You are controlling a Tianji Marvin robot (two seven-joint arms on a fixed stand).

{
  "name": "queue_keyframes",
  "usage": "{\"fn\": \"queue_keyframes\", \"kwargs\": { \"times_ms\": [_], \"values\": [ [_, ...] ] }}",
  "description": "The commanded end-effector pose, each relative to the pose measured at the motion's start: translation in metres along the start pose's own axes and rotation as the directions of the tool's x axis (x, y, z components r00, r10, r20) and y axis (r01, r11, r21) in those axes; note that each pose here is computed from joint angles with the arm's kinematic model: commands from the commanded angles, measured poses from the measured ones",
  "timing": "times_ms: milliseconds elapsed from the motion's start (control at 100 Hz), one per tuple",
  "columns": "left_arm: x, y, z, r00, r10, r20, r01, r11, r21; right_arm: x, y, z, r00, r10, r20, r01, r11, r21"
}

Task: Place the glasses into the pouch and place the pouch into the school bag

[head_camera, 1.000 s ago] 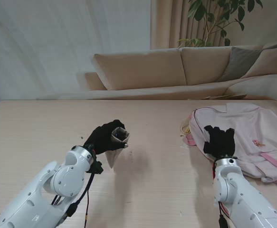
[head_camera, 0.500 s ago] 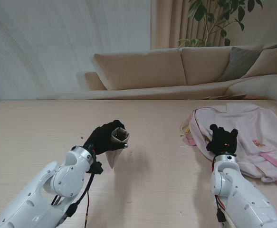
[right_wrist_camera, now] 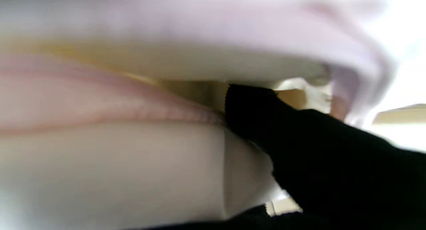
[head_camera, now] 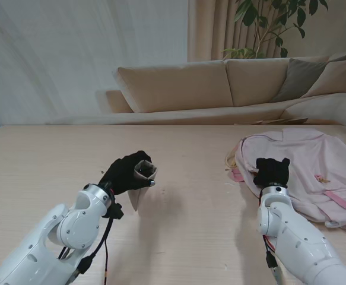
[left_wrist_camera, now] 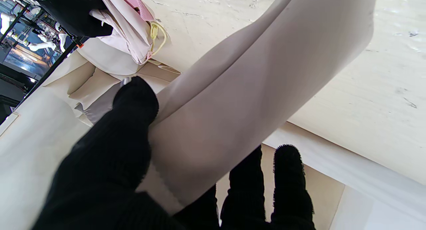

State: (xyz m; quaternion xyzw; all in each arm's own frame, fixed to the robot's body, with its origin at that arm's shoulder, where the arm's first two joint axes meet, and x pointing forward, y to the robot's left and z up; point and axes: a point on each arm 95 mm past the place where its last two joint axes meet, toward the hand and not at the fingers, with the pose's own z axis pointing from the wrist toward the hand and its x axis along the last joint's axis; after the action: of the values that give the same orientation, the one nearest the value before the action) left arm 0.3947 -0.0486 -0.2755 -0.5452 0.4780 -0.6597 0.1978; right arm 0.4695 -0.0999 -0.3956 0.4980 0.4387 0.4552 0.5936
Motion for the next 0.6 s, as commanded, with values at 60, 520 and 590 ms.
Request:
{"fn": "queue_keyframes", "kwargs": {
  "times_ms": [60,520,590],
  "values": [
    [-0.001,0.002,-0.008,1.0,0.015,-0.005,-0.015,1.0,-0.019,0.032,0.006,0.002,0.998,0.032,-0.058,-0.029,0.999,0.046],
    [-0.015,-0.002,-0.026,0.999,0.015,0.035,-0.016,1.0,0.019,0.143,0.036,-0.017,0.952,0.138,-0.273,-0.093,0.981,0.171],
    [-0.017,-0.002,-0.029,0.999,0.016,0.042,-0.017,1.0,0.022,0.161,0.041,-0.024,0.939,0.163,-0.303,-0.108,0.975,0.192]
  ]
}}
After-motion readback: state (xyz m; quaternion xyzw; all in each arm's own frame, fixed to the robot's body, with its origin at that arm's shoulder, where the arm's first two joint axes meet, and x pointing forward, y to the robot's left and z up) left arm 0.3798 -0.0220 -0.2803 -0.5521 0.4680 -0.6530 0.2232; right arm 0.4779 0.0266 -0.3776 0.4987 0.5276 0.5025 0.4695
